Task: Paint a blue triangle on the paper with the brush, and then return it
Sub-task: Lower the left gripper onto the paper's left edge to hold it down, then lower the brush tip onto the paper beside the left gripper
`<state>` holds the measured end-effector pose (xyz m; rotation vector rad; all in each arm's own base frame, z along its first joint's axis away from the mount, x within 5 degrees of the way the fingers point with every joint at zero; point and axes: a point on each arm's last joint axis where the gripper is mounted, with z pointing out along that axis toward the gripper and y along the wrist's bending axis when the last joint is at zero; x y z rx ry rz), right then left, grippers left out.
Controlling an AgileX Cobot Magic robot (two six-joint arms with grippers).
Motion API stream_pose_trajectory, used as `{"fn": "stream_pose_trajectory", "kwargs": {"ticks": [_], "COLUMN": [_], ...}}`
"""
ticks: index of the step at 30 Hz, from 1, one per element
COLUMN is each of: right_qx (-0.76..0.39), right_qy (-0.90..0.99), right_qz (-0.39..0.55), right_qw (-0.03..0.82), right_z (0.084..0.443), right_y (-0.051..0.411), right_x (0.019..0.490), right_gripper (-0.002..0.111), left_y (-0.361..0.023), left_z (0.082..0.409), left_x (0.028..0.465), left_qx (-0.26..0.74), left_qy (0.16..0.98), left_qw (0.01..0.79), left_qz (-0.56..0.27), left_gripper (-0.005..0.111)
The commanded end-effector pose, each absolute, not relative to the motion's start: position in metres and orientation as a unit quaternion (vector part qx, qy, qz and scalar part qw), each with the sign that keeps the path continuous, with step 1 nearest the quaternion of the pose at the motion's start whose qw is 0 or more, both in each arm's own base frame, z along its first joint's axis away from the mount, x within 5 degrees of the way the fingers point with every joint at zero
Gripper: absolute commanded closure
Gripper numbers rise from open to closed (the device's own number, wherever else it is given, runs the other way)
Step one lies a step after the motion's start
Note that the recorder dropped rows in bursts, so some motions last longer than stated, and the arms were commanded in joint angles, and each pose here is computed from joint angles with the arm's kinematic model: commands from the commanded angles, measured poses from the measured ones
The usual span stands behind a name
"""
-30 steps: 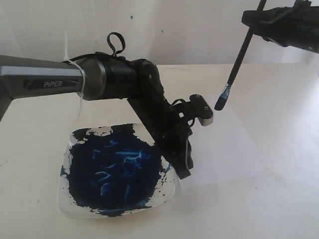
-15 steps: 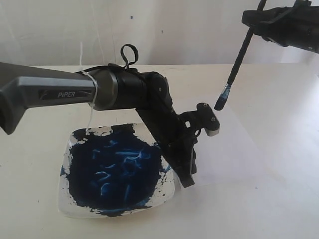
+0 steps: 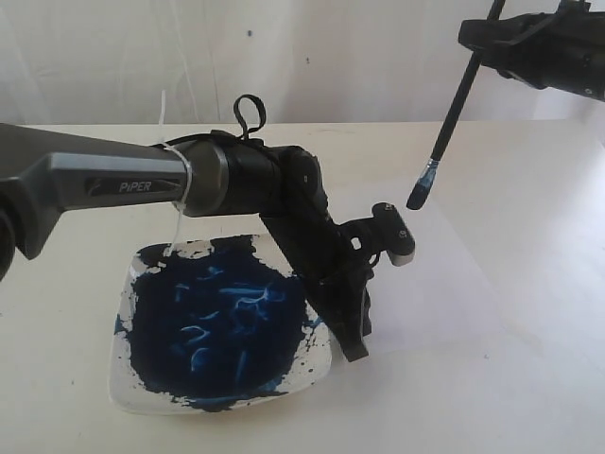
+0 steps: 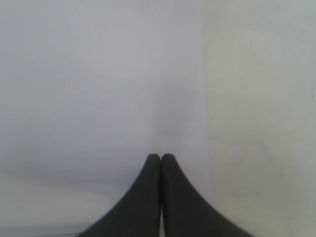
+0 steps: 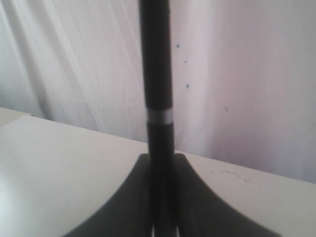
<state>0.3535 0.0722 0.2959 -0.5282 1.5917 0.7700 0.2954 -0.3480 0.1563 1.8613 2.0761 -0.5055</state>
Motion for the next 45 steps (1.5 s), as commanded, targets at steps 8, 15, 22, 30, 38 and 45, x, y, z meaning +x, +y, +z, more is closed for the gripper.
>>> {"fn": "stream_pose_trajectory", "kwargs": {"ticks": [8,15,22,30,38,45], "right_qx": [-0.228,-0.228,-0.224,-0.264,-0.323,-0.334], "right_qy": [0.682,0.682,0.682,0.662,0.631,0.629], "right_qz": [0.332,0.332,0.335,0.322,0.331,0.342], "right_qw": [0.610,0.610,0.610,0.624,0.623,0.613], "right_z": [0.298,0.298,0.298,0.287,0.269,0.245], "right_y": [0.070,0.070,0.070,0.098,0.122,0.125], "right_x": [0.355,0.355,0.356,0.367,0.377,0.386], "right_gripper": [0.108,0.108,0.108,0.108,0.108,0.108], "left_y": [-0.349,-0.350,-0.350,-0.351,-0.351,-0.351], "left_z": [0.149,0.149,0.149,0.150,0.150,0.150], "left_x": [0.291,0.291,0.292,0.294,0.294,0.295], "left_qx": [0.655,0.654,0.653,0.651,0.650,0.650], "left_qy": [0.722,0.723,0.723,0.724,0.724,0.724], "left_qw": [0.129,0.131,0.135,0.148,0.151,0.152], "left_qz": [-0.181,-0.181,-0.180,-0.177,-0.177,-0.176], "left_gripper": [0.107,0.107,0.107,0.107,0.107,0.107]}}
